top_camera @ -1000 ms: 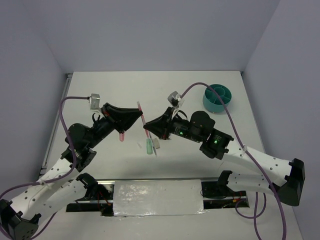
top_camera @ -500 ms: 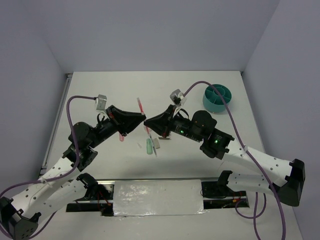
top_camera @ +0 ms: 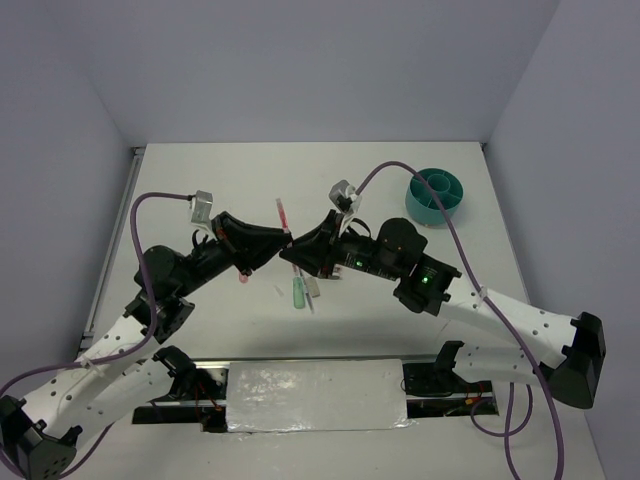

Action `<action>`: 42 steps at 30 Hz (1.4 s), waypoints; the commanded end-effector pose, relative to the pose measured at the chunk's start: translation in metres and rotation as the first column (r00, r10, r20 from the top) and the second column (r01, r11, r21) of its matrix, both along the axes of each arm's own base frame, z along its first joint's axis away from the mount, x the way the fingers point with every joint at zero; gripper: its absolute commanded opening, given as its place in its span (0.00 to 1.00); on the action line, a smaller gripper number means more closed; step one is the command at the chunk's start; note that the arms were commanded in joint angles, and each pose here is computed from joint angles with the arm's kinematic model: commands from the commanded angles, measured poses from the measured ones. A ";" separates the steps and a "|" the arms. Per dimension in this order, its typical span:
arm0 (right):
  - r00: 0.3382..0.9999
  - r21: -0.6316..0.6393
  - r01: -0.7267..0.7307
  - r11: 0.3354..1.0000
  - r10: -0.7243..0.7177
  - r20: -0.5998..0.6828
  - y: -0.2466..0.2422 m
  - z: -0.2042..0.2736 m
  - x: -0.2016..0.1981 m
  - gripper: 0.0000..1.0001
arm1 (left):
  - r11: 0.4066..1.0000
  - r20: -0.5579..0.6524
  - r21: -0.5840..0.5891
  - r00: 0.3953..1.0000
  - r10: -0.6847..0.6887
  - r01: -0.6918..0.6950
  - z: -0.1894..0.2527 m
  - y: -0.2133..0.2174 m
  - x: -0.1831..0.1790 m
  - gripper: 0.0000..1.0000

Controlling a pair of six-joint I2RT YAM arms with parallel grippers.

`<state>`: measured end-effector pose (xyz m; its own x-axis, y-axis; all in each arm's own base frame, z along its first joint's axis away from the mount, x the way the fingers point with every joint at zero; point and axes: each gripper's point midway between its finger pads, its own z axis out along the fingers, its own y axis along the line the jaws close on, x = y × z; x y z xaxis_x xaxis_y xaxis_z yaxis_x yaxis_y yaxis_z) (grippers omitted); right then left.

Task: Sort the stationery into containers
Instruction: Close the pen cap on the pen.

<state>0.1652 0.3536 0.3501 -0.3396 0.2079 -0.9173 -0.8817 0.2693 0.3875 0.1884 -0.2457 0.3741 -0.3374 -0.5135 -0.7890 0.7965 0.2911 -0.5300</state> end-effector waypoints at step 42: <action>0.999 0.011 -0.039 0.999 0.039 0.021 0.009 0.005 -0.008 0.00 | 0.988 0.188 0.065 0.974 0.128 -0.142 0.070 0.012 0.014 0.53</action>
<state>0.1580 0.3609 0.3505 -0.3568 0.1921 -0.9142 -0.8878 0.2346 0.3958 0.2124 -0.2384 0.4229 -0.1769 -0.4443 -0.8782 0.7949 0.4617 -0.3937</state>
